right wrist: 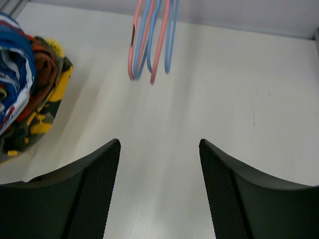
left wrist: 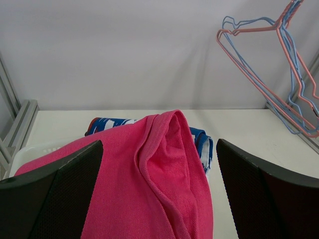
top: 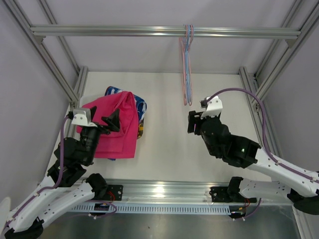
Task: Remove the trousers from the hanger
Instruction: Place the hanger at the clothesline, then reset both arms
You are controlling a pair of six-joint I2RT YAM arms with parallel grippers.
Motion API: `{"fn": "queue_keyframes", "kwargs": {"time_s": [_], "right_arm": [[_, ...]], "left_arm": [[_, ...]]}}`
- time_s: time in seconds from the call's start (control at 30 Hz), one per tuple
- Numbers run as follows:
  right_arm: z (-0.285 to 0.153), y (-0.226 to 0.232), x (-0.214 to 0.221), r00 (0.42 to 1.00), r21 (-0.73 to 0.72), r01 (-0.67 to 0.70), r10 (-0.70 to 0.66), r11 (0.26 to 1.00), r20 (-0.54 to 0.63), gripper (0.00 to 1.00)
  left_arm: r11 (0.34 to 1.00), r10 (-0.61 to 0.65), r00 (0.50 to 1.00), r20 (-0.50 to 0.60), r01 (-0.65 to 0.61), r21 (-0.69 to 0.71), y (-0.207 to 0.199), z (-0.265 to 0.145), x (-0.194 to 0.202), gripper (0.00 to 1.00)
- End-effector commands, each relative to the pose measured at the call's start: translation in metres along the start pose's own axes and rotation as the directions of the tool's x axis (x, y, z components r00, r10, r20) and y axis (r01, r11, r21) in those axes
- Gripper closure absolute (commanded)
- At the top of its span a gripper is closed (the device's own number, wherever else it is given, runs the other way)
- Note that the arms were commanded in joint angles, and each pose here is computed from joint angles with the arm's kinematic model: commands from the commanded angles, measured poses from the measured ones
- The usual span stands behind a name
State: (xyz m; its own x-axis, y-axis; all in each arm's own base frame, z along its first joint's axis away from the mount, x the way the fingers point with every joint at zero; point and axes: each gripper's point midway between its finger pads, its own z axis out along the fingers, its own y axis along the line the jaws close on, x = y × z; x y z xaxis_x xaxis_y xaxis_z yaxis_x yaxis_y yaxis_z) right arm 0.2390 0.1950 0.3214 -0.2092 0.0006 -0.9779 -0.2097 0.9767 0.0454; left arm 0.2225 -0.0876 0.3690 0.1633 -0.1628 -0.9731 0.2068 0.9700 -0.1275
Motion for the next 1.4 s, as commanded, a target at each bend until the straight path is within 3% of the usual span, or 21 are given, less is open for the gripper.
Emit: {"fn": "queue_keyframes", "kwargs": {"time_s": [0.0,0.2,0.33,0.6,0.77,0.93,1.07,1.2,1.37], "right_arm": [[-0.015,-0.008,0.023,0.997,0.036,-0.072,0.072,0.997,-0.014,0.31],[-0.032,0.001,0.064,0.998,-0.025,-0.035,0.033,0.999,-0.054,0.21],[-0.037,0.014,0.095,0.993,-0.083,0.055,-0.063,0.995,-0.103,0.07],[-0.033,0.007,0.113,0.956,0.035,0.249,-0.24,0.968,-0.171,0.03],[-0.043,-0.016,0.073,0.967,0.107,0.24,-0.227,0.965,-0.117,0.02],[-0.062,-0.036,-0.004,0.997,0.078,0.062,-0.065,0.995,0.041,0.01],[-0.079,-0.089,-0.044,0.984,0.187,-0.029,-0.004,0.982,0.176,0.0],[-0.091,-0.15,-0.064,0.973,0.459,-0.1,-0.009,0.883,0.23,0.0],[-0.092,-0.203,-0.069,0.966,0.632,-0.152,-0.022,0.76,0.258,0.01]], "left_arm": [[1.0,-0.011,1.0,0.018,0.011,0.021,-0.004,0.0,-0.005,0.01],[1.0,-0.004,1.0,0.015,0.004,0.01,-0.003,0.002,-0.003,0.01],[1.0,0.014,1.0,0.013,-0.014,-0.009,0.0,0.003,0.0,0.01],[0.995,0.072,0.997,-0.007,-0.072,-0.063,0.007,0.009,0.008,0.01],[0.99,0.109,0.994,-0.014,-0.11,-0.093,0.013,0.01,0.011,0.01],[0.986,0.124,0.992,-0.003,-0.123,-0.116,0.016,0.012,0.008,0.01],[0.982,0.133,0.991,-0.003,-0.133,-0.133,0.019,0.012,0.009,0.01],[0.98,0.139,0.99,0.004,-0.137,-0.147,0.022,0.012,0.009,0.01],[0.981,0.134,0.991,0.007,-0.132,-0.142,0.021,0.012,0.009,0.01]]}}
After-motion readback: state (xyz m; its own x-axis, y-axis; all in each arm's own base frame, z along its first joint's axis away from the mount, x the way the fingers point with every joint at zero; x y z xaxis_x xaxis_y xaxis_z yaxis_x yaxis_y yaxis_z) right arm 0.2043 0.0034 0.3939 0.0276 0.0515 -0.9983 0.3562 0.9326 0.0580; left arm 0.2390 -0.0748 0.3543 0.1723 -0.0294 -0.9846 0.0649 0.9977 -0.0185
